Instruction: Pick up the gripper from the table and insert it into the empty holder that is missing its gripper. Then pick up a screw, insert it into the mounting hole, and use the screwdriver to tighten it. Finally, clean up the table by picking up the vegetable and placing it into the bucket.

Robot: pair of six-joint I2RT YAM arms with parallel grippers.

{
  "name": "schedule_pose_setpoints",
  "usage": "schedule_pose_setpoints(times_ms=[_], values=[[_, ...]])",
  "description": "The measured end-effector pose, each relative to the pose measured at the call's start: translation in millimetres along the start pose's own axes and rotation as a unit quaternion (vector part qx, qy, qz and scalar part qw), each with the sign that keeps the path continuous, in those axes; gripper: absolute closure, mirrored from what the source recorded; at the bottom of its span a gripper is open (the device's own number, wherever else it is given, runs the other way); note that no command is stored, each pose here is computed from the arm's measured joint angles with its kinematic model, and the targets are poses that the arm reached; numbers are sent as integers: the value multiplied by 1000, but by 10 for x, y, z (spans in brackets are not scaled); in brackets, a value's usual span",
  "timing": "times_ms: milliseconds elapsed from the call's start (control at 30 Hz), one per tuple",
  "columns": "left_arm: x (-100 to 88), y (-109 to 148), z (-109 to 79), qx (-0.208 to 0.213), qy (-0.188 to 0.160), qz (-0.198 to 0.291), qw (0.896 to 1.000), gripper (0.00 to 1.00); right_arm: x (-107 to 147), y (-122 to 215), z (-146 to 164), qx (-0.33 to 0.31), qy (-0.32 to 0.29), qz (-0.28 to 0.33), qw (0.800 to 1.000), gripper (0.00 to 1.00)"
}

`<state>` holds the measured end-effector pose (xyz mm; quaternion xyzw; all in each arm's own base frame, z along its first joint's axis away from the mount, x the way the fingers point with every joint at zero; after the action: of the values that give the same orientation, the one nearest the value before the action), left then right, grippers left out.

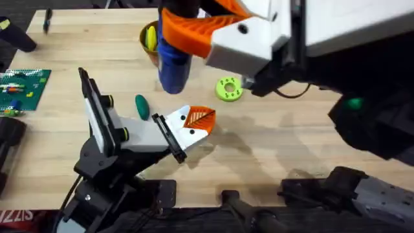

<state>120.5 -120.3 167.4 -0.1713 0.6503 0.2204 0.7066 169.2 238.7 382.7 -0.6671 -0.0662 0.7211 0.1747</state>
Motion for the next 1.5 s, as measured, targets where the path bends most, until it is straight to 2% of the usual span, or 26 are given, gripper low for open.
schedule_pose_setpoints(times_ms=[333,633,833,1500], values=[[0,0,0,0,0,0,1000,987,180,34,-39,20,-60,53,997,949],[0,0,0,0,0,0,1000,987,202,30,-48,21,-63,57,996,949],[0,0,-1,0,0,0,1000,987,343,-7,-71,3,-76,81,994,949],[0,0,-1,0,0,0,1000,987,342,-5,-55,-6,-59,83,995,949]])
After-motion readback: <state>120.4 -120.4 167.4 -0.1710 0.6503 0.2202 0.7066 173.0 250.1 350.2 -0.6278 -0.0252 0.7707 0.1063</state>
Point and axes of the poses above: each hand's point on the last joint's axis, 136 mm out from that joint toward the fingers, its own y axis back along the fingers, its own z axis along the line the jaws close on, x = y × z, the point moved 7 cm from there along y, back along the fingers, and after that the axes turned 12 degrees about -y, right-handed, at the moved point
